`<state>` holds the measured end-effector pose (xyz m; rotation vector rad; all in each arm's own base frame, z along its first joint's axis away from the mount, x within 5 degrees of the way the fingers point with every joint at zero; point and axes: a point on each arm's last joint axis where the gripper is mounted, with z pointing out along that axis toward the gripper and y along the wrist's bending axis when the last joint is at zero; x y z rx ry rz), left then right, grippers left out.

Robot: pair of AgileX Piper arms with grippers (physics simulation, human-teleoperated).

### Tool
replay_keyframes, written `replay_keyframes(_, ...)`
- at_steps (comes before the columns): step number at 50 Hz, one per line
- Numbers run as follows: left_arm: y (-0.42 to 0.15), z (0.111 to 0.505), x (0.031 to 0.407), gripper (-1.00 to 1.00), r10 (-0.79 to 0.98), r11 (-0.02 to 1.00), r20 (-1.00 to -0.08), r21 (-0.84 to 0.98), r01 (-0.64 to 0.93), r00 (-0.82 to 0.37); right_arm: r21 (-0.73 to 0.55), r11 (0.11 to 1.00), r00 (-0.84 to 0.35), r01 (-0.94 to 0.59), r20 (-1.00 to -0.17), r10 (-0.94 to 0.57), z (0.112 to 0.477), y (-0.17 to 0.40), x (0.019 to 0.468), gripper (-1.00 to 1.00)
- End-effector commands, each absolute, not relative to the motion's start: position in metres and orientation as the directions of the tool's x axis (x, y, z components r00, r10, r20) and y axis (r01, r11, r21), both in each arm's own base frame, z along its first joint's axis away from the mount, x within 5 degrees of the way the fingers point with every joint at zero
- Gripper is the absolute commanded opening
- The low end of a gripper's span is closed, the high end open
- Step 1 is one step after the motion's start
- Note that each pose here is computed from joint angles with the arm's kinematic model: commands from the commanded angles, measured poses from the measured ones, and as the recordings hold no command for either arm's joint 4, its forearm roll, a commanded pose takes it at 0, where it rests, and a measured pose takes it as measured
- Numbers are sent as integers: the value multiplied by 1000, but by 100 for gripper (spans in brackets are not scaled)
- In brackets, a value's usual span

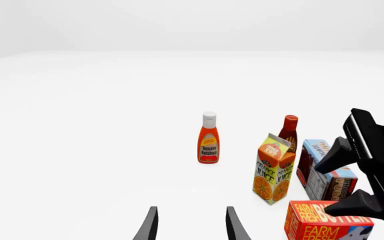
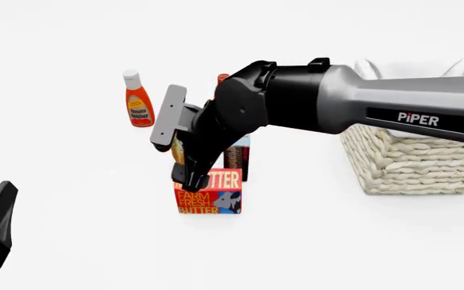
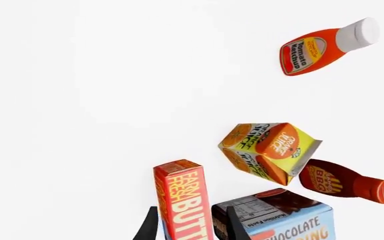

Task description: Pick the butter and place it in the basket.

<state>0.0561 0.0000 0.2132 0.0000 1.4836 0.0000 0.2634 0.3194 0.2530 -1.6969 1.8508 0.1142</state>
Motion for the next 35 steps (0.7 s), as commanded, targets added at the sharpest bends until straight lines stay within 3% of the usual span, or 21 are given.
replay_keyframes(1,0,213,56,100,0,1000,-996,0,0,87,-334,169,16,-927,-486,-874,251,322,264,100)
replay_keyframes(35,0,213,56,100,0,1000,-996,0,0,87,-329,169,10,-929,-478,-878,245,326,270,100)
